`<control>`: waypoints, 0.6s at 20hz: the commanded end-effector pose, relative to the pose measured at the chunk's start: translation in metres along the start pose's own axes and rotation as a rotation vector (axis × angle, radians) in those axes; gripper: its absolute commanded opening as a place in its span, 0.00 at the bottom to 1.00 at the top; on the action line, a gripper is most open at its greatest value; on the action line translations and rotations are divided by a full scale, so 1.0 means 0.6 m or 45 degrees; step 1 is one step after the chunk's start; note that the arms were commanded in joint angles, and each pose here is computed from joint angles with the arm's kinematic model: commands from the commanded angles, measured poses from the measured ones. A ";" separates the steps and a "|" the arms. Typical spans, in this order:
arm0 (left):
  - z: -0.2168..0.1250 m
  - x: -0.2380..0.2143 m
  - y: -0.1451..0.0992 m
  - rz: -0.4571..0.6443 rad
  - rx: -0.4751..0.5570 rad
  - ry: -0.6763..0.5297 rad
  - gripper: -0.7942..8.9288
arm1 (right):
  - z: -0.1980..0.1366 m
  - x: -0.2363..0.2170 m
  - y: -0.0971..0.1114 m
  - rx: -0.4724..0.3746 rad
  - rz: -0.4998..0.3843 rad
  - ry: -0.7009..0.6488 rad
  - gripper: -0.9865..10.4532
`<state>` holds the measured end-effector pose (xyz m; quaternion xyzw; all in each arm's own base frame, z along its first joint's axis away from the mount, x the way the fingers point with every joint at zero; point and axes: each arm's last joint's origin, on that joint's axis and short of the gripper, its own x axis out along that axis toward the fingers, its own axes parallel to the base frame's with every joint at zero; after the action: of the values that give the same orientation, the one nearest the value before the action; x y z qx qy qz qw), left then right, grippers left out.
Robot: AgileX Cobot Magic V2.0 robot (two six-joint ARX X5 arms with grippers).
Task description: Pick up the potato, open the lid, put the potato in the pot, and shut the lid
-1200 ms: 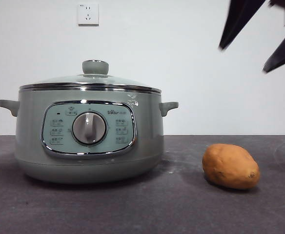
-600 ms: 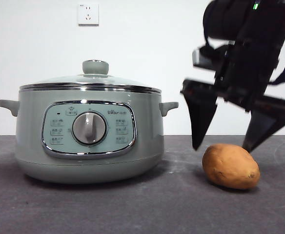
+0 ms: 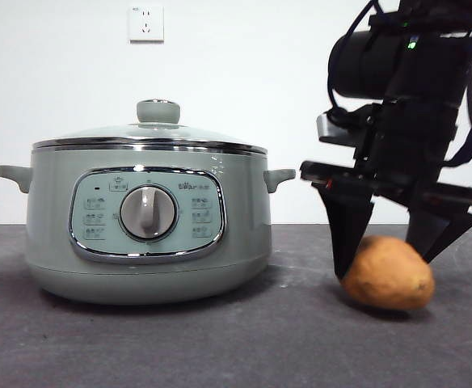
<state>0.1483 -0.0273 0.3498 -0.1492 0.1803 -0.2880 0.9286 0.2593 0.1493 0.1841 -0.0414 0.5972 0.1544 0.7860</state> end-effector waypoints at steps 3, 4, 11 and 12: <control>-0.001 0.023 0.006 -0.017 0.014 0.054 0.47 | -0.024 -0.074 -0.001 -0.018 0.010 -0.038 0.08; -0.002 0.033 0.007 -0.022 0.022 0.069 0.47 | -0.032 -0.095 -0.003 -0.028 0.010 -0.058 0.08; 0.021 0.137 -0.024 0.113 0.235 0.195 0.47 | -0.080 -0.210 -0.009 -0.039 0.071 -0.320 0.08; 0.024 0.155 -0.032 0.121 0.265 0.215 0.47 | -0.084 -0.219 -0.009 -0.040 0.077 -0.345 0.08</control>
<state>0.2150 -0.0936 0.3486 -0.0351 0.2382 -0.2693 0.9325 0.1824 0.1055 0.2941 -0.0093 0.4846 0.1906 0.8537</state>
